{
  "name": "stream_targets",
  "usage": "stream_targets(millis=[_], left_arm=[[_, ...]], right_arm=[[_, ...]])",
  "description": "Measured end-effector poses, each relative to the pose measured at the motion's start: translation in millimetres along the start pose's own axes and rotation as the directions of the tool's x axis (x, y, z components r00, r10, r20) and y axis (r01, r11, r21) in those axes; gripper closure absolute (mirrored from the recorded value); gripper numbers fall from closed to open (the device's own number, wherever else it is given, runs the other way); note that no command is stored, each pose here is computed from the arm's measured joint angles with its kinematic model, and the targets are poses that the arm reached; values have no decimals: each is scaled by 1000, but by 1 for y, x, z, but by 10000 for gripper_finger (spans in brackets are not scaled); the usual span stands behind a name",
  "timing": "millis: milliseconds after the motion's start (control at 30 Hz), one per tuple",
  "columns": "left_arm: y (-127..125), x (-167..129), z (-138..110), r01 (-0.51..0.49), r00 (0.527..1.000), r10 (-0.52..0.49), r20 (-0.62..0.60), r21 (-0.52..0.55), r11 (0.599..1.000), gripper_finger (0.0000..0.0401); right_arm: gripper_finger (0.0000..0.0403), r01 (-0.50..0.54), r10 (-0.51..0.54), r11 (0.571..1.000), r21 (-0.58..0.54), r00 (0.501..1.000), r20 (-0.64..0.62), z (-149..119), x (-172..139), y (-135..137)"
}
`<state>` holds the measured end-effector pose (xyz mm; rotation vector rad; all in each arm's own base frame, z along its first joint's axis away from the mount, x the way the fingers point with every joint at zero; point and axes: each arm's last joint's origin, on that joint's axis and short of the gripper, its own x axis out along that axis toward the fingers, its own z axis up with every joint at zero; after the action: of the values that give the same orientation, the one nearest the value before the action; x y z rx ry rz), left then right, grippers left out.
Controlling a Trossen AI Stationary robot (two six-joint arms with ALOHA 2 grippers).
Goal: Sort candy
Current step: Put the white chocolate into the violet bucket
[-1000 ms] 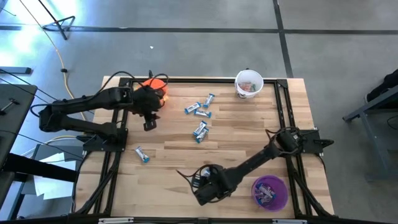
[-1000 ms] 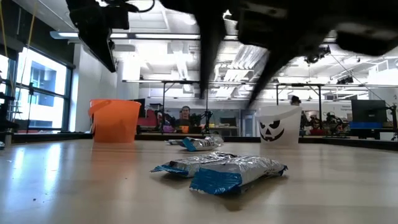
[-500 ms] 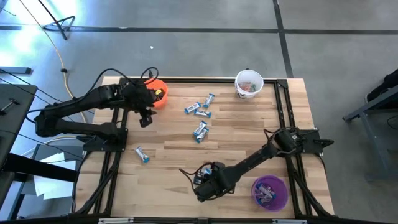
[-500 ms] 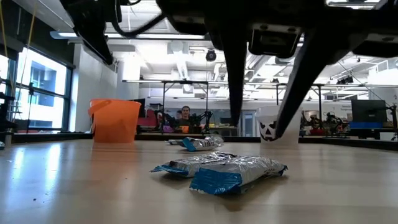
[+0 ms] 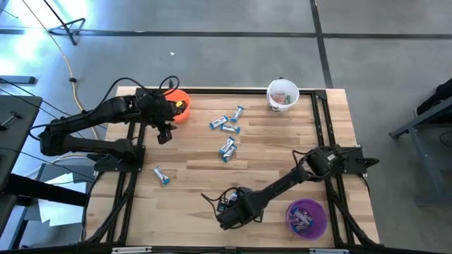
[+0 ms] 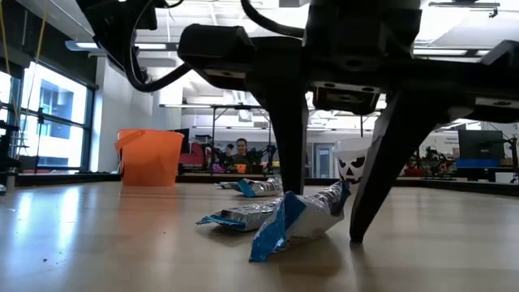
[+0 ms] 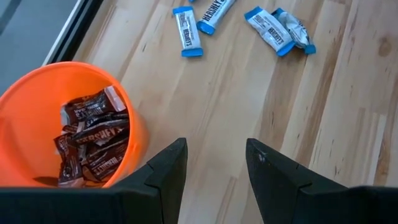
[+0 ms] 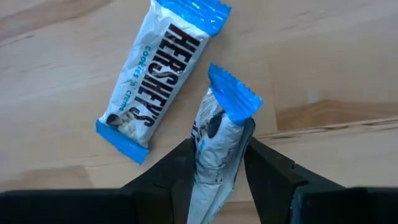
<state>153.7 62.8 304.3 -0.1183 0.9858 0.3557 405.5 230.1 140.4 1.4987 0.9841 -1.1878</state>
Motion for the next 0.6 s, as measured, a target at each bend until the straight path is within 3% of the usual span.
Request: stream_targets(millis=[200,433,600], left_arm=[[0,0,1,-1,1000,1,7,9,1000,249],[0,0,1,-1,1000,1,8,11,1000,249],[0,0,2,-2,1000,2,16,7,1000,249]], right_arm=[[285,20,-20,1000,7,1000,10,2,7,0],[384,18,-18,1000,-10,1000,13,-1,5,-3],[378,-7,7,1000,-12,1000,0,-9,-2,-1]])
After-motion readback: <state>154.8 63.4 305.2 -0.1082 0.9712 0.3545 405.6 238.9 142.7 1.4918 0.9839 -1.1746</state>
